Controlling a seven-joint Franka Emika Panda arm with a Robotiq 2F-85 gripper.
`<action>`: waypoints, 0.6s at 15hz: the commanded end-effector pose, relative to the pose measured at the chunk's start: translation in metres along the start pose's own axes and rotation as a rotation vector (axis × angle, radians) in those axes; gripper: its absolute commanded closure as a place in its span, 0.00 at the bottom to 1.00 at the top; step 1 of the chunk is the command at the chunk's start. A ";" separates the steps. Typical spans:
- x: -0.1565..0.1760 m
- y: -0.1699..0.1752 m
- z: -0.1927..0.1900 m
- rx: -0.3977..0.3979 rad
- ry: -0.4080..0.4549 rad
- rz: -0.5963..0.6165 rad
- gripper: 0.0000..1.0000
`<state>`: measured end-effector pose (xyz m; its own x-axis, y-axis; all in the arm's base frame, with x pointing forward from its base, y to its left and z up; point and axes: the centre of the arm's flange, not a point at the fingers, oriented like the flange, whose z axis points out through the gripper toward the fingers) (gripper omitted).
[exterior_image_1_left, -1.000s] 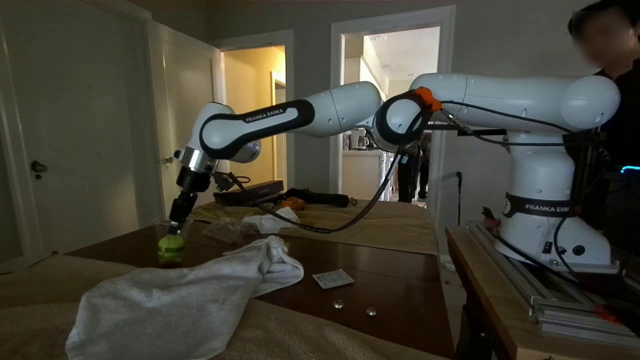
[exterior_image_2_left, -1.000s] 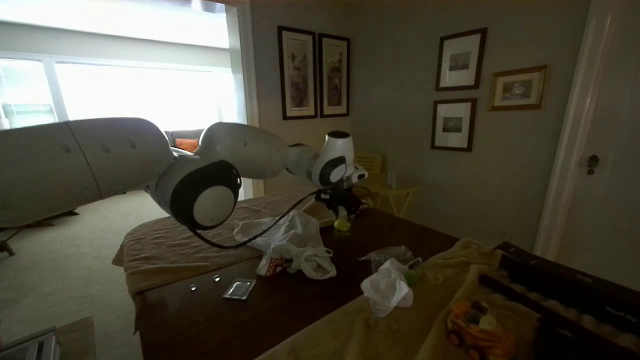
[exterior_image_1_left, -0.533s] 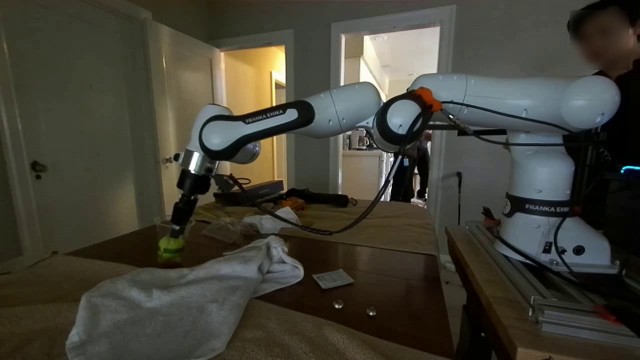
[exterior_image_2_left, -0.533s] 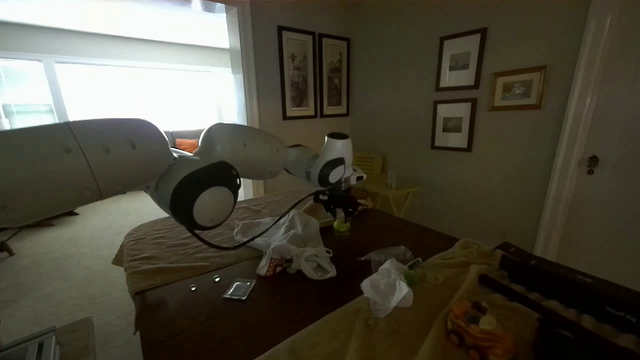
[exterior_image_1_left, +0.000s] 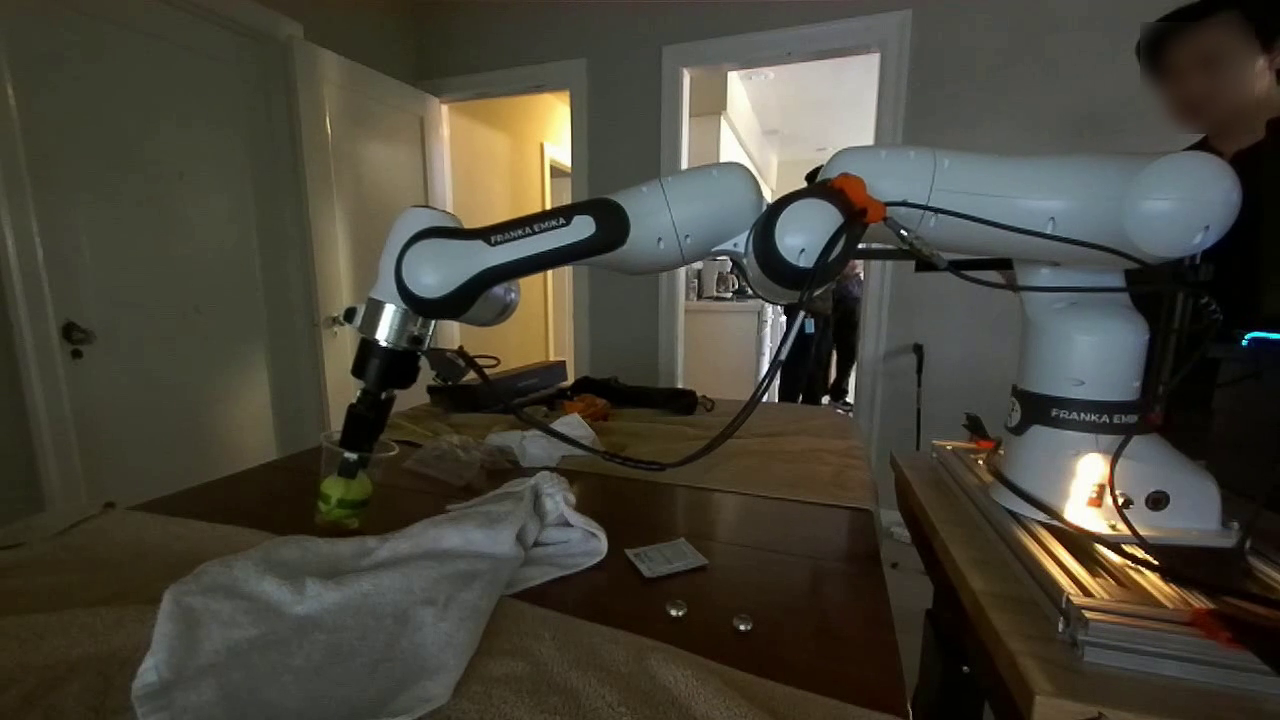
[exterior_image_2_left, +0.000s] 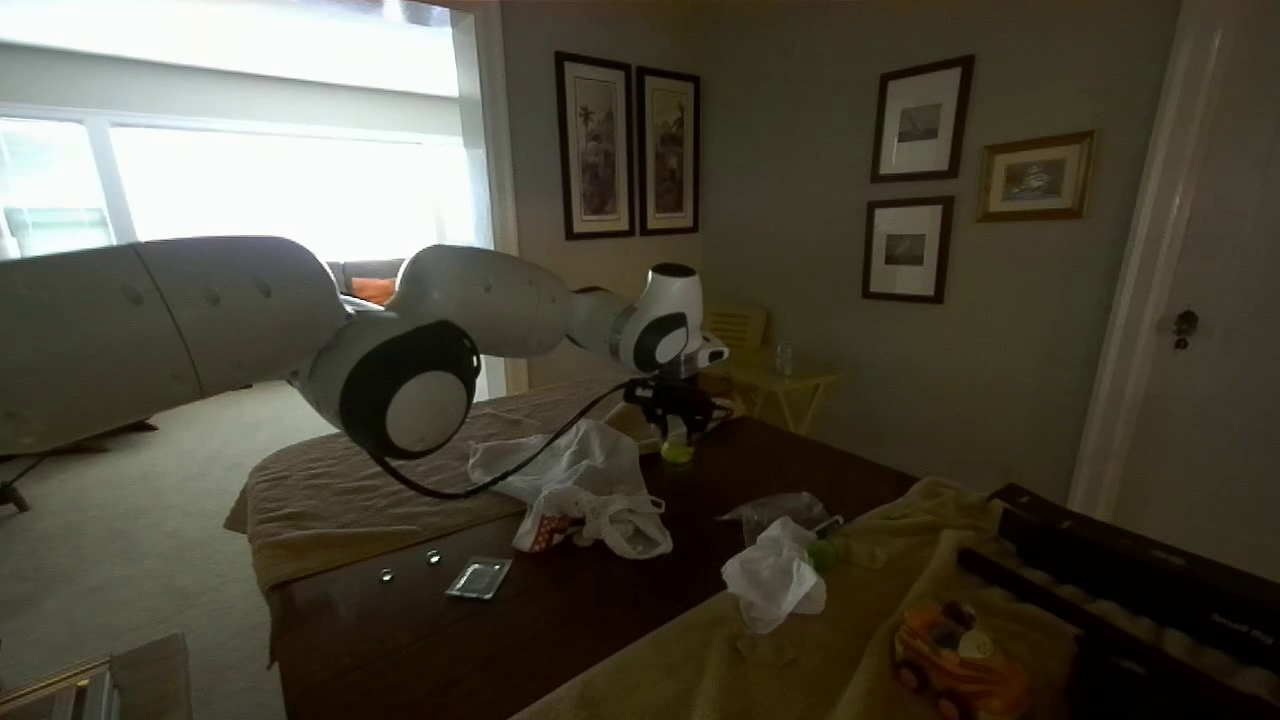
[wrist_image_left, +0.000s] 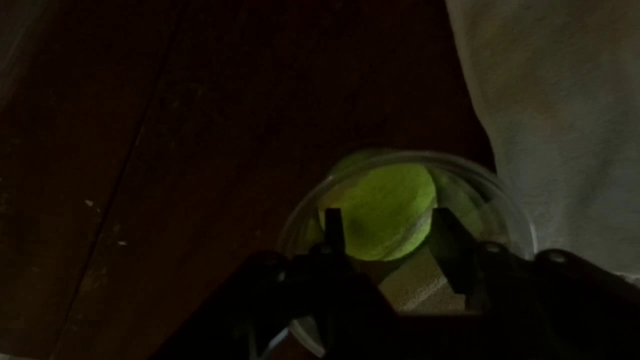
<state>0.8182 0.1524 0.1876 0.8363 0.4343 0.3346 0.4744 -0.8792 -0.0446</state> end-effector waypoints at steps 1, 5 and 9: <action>0.059 0.022 0.000 -0.009 0.041 -0.006 0.82; 0.074 0.024 -0.021 -0.032 0.072 -0.025 1.00; 0.072 0.037 -0.051 -0.087 0.121 0.007 1.00</action>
<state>0.8285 0.1470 0.2403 0.8036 0.4310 0.4103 0.4715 -0.8818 0.0027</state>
